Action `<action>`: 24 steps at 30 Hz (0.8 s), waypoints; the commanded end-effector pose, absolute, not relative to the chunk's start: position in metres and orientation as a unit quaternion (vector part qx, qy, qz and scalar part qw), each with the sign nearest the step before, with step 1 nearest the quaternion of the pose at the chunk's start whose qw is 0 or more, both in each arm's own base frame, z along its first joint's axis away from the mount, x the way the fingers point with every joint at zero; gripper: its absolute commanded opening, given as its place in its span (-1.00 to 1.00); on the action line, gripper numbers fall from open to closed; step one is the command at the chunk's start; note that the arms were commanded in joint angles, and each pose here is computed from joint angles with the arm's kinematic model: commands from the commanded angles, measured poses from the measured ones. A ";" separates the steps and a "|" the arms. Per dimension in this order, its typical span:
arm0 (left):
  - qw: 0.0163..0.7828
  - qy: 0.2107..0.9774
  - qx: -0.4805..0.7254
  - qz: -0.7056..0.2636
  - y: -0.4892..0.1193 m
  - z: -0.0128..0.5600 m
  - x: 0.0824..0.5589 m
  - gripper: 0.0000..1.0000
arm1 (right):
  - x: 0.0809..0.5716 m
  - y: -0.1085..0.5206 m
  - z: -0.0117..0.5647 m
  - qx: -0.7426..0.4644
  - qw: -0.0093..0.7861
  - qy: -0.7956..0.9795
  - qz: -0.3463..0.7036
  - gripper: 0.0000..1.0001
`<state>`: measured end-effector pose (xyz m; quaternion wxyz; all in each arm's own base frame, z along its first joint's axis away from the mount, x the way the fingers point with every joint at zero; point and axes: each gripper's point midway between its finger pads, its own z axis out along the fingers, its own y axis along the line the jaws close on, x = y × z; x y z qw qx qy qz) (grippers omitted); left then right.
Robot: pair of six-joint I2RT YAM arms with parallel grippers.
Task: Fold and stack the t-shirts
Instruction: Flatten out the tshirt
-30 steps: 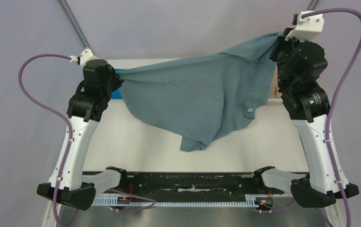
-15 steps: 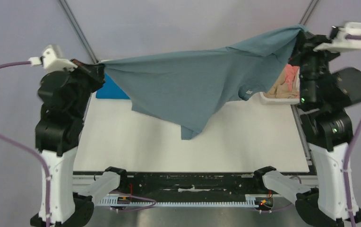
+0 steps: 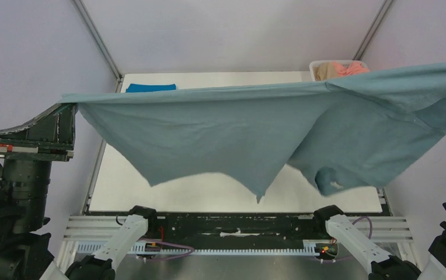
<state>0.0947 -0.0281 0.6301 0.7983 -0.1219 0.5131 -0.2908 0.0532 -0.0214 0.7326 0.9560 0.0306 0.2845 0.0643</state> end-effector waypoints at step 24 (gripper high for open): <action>0.521 0.812 -0.260 -0.017 -0.030 0.206 0.436 -0.95 | 0.381 0.008 0.362 0.106 0.771 0.620 -0.106 -1.00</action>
